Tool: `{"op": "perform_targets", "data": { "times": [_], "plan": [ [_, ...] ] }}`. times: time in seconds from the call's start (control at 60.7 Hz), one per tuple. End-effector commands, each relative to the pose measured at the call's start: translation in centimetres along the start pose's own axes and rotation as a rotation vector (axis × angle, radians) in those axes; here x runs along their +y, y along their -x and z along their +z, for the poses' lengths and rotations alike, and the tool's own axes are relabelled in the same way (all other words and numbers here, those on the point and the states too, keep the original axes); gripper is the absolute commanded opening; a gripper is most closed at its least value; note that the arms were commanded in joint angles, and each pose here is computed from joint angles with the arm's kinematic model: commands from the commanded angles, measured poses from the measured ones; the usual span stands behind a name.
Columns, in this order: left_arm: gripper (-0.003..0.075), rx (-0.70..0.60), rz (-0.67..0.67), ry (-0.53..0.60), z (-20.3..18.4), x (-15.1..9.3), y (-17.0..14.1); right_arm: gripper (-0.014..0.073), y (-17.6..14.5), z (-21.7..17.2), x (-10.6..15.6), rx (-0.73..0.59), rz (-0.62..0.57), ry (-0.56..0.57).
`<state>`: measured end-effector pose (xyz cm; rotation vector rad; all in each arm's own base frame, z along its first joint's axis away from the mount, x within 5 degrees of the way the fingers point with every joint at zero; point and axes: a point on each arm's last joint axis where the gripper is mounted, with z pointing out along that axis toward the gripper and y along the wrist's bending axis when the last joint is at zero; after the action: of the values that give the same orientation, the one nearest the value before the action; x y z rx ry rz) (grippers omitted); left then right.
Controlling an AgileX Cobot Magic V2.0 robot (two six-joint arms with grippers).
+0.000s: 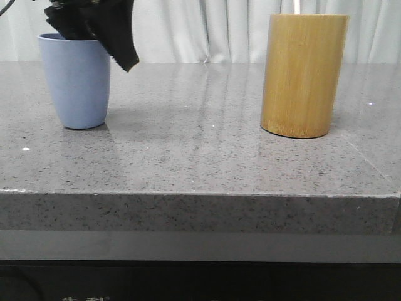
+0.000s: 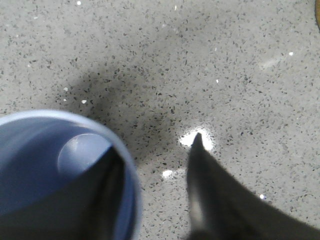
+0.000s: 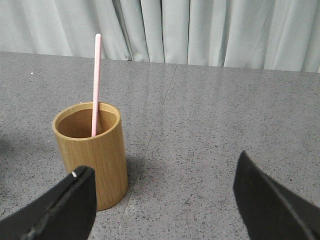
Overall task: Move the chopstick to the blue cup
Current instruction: 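Reach the left gripper down and grasp the rim of the blue cup, then lift the blue cup with the left gripper and set it beside the bamboo cup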
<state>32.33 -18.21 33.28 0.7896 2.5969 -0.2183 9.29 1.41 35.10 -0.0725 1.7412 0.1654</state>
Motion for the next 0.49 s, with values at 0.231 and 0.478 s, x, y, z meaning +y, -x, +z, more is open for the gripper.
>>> {"op": "perform_targets", "data": {
  "times": [0.231,0.478],
  "plan": [
    [-0.0019,-0.091,0.015,0.010,-3.1,-0.4,0.7,0.0580,1.7,-0.2,0.0,-0.094,0.003,-0.004],
    [-0.0019,-0.176,0.071,-0.056,-7.2,-3.2,2.5,0.0580,1.7,-0.2,0.0,-0.094,0.003,-0.004]
  ]
}}
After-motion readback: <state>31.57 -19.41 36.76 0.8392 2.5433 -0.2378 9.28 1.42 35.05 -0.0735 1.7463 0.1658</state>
